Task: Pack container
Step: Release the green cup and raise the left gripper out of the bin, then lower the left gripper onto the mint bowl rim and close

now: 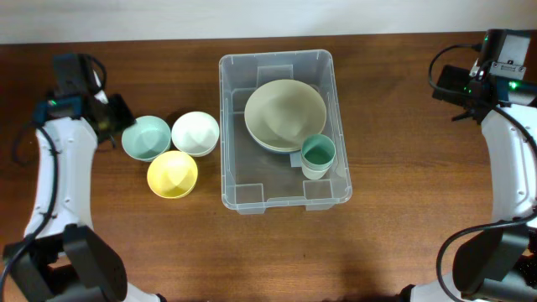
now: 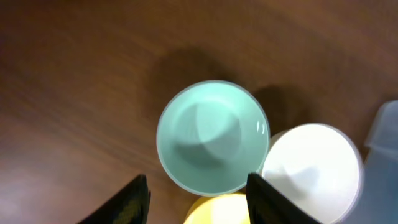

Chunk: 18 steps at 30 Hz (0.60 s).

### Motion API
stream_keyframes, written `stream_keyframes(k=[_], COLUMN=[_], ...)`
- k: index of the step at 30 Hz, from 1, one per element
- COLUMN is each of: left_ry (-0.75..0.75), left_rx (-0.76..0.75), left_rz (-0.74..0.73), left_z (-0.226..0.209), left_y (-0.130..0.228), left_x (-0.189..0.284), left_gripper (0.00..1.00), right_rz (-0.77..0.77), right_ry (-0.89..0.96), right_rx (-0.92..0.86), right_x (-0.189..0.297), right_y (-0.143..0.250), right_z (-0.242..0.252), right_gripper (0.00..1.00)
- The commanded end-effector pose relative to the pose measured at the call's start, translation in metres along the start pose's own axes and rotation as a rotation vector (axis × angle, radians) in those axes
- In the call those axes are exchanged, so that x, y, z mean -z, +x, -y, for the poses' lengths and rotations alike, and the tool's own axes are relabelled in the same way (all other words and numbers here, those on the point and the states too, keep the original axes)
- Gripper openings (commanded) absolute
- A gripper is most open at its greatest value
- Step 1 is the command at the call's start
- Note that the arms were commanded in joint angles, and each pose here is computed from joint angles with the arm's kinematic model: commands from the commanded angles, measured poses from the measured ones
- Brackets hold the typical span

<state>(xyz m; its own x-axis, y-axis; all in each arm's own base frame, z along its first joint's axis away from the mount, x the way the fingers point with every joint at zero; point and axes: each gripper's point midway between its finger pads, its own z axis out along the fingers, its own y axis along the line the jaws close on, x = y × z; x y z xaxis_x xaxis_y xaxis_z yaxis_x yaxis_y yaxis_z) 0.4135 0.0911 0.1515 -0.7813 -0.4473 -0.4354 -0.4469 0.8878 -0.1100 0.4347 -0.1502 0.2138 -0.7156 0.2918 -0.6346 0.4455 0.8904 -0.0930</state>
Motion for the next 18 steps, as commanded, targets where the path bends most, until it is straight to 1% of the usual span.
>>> stream_keyframes(k=[1, 4, 8, 12, 15, 18], left_ry=[0.043, 0.037, 0.015, 0.003, -0.001, -0.002], left_rx=[0.008, 0.055, 0.193, 0.231, 0.243, 0.286], left_rz=[-0.051, -0.048, -0.049, -0.038, -0.040, -0.039], left_z=[0.002, -0.005, -0.026, -0.040, -0.044, -0.044], left_y=[0.028, 0.040, 0.050, 0.050, 0.053, 0.057], left_x=[-0.026, -0.044, -0.059, -0.064, -0.070, -0.079], left_gripper=[0.52, 0.52, 0.52, 0.54, 0.59, 0.61], right_rz=[0.023, 0.023, 0.023, 0.023, 0.023, 0.023], right_ry=[0.017, 0.017, 0.017, 0.017, 0.017, 0.017], right_rx=[-0.016, -0.016, -0.016, -0.016, -0.016, -0.016], right_x=[0.006, 0.006, 0.006, 0.006, 0.006, 0.006], right_y=[-0.007, -0.007, -0.007, -0.007, -0.007, -0.007], right_z=[0.006, 0.006, 0.006, 0.006, 0.006, 0.006], right_gripper=[0.99, 0.99, 0.99, 0.99, 0.99, 0.99])
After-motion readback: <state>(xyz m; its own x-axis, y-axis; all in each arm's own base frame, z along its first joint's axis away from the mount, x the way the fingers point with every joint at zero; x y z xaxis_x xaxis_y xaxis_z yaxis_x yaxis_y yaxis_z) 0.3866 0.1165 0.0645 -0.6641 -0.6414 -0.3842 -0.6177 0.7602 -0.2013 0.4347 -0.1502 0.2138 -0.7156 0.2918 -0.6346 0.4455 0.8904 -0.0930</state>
